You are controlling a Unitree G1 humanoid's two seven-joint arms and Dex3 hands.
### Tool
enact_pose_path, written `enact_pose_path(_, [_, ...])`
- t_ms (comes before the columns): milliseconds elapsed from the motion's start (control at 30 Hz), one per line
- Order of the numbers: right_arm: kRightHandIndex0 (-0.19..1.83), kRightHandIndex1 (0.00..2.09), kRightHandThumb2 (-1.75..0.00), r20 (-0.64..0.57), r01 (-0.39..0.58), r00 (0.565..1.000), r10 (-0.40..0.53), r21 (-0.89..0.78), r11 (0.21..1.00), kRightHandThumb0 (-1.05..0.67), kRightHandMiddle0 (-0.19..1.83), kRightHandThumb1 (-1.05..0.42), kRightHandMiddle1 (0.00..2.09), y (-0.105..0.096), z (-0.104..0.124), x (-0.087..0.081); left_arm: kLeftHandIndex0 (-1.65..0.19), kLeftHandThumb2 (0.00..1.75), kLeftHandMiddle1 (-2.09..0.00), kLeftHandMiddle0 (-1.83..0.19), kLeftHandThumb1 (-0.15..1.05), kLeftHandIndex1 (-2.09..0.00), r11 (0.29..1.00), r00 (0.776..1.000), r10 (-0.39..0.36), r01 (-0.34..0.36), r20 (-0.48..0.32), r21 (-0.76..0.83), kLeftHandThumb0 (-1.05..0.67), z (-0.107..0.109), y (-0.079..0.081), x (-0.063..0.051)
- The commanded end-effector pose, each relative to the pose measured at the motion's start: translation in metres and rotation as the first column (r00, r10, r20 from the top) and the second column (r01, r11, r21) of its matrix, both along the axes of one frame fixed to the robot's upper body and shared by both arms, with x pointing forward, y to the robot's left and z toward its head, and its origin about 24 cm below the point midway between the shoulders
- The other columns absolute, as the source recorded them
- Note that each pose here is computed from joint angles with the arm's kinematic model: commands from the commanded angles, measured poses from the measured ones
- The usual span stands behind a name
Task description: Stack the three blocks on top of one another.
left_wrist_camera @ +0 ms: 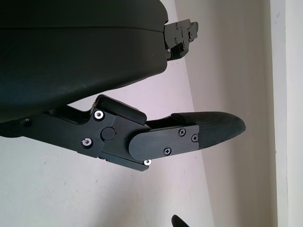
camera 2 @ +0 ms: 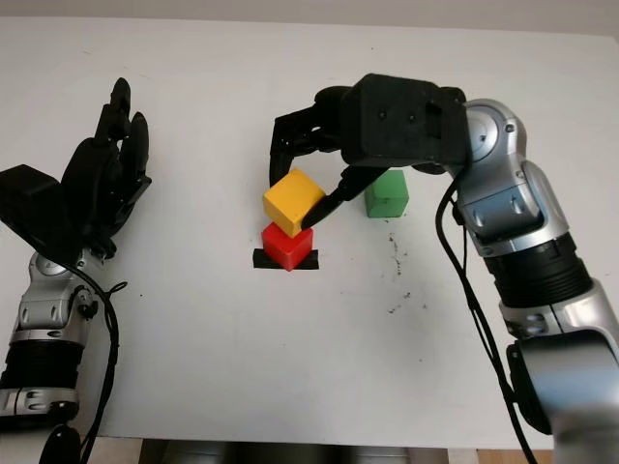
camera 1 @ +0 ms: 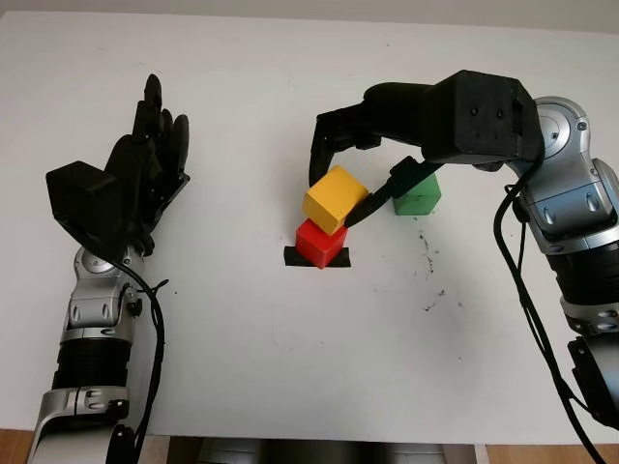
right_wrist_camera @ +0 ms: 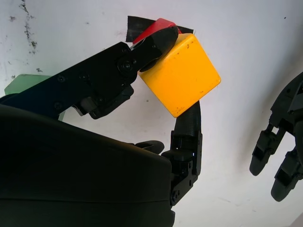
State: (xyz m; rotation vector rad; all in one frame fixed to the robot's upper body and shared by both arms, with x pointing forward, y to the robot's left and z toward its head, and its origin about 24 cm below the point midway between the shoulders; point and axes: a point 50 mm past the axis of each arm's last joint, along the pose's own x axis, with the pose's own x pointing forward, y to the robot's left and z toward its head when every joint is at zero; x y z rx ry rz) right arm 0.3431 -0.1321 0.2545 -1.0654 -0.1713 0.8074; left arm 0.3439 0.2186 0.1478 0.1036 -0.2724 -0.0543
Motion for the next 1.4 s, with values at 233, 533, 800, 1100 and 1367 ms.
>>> enact_pose_path(233, [0.35, 0.03, -0.06, -0.007, -0.019, 1.0, 0.019, -0.006, 1.0, -0.42, 0.39, -0.9, 1.6, 0.004, -0.004, -0.002, 0.19, 0.55, -0.02, 0.19, 1.05, 0.0, 1.0, 1.0, 0.002, -0.002, 0.02, -0.005, -0.8, 0.002, -0.003, -0.004])
enact_pose_path(533, [0.36, 0.04, -0.05, 0.011, -0.04, 0.999, 0.041, -0.02, 0.999, -0.46, 0.42, -0.9, 1.57, 0.008, -0.008, -0.001, 0.19, 0.55, -0.04, 0.19, 1.05, 0.0, 1.0, 0.999, 0.018, -0.018, 0.028, 0.015, -0.81, 0.002, -0.004, -0.004])
enact_pose_path(800, [0.37, 0.05, -0.06, 0.021, -0.049, 0.999, 0.05, -0.062, 0.997, -0.49, 0.43, -0.91, 1.56, 0.011, -0.012, 0.001, 0.19, 0.55, 0.0, 0.19, 1.05, 0.0, 1.0, 1.0, 0.004, -0.004, 0.021, 0.011, -0.81, 0.0, -0.005, -0.005])
enact_pose_path(1100, [0.36, 0.04, -0.05, 0.005, -0.047, 0.999, 0.047, -0.065, 0.997, -0.44, 0.43, -0.9, 1.54, 0.012, -0.017, 0.002, 0.19, 0.53, -0.01, 0.19, 1.05, 0.0, 1.0, 1.0, 0.002, -0.002, 0.023, -0.005, -0.81, 0.0, -0.004, -0.005])
enact_pose_path(1367, [0.35, 0.04, -0.06, -0.011, -0.041, 0.999, 0.041, -0.054, 0.998, -0.44, 0.43, -0.9, 1.54, 0.011, -0.02, 0.002, 0.19, 0.53, 0.0, 0.19, 1.05, 0.0, 1.0, 1.0, 0.001, -0.001, 0.021, -0.004, -0.81, 0.001, -0.005, -0.006])
